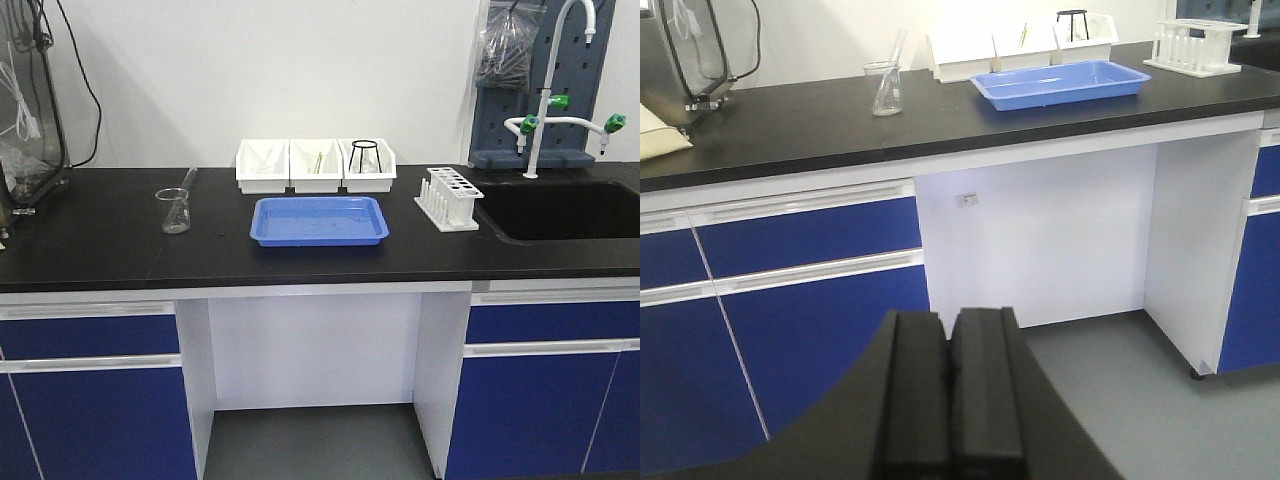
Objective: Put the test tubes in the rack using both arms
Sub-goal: 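Drive the base forward up to the lab bench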
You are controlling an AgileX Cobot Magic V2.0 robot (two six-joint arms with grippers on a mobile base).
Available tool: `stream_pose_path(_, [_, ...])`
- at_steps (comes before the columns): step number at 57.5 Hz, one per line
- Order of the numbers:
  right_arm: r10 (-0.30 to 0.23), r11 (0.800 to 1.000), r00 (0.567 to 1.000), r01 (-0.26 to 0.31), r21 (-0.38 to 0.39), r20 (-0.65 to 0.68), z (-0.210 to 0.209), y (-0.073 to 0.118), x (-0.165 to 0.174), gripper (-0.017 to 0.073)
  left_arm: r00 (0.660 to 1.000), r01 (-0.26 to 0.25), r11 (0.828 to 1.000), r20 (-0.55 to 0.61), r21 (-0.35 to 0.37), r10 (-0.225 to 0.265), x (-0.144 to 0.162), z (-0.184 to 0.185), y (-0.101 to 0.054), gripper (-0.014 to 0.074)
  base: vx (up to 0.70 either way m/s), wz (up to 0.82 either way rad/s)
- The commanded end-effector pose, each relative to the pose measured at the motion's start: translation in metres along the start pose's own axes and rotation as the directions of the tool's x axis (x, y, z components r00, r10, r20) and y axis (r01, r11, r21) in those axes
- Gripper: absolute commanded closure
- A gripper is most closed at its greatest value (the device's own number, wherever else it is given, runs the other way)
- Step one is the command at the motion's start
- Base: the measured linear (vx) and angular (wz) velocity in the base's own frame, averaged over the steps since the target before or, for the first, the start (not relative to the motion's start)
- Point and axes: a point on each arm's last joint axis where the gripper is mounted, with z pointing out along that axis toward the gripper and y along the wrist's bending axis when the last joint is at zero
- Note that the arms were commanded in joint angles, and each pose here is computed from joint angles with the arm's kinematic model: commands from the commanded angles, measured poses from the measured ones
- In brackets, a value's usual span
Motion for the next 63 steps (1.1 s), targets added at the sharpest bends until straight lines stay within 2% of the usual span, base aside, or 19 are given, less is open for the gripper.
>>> stream_pose_path(1, [-0.012, 1.000, 0.997, 0.013, -0.008, 0.075, -0.0001, 0.0006, -0.0041, 0.0566, 0.997, 0.009, 1.000, 0.076, 0.001, -0.009, 0.0003, 0.0003, 0.0000, 0.0614, 0.00, 0.00])
stream_pose_path(63, [-0.012, 1.000, 0.997, 0.013, -0.008, 0.076, -0.0001, 0.0006, -0.0042, 0.0566, 0.997, 0.009, 1.000, 0.076, 0.001, -0.009, 0.0003, 0.0003, 0.0000, 0.0614, 0.01, 0.00])
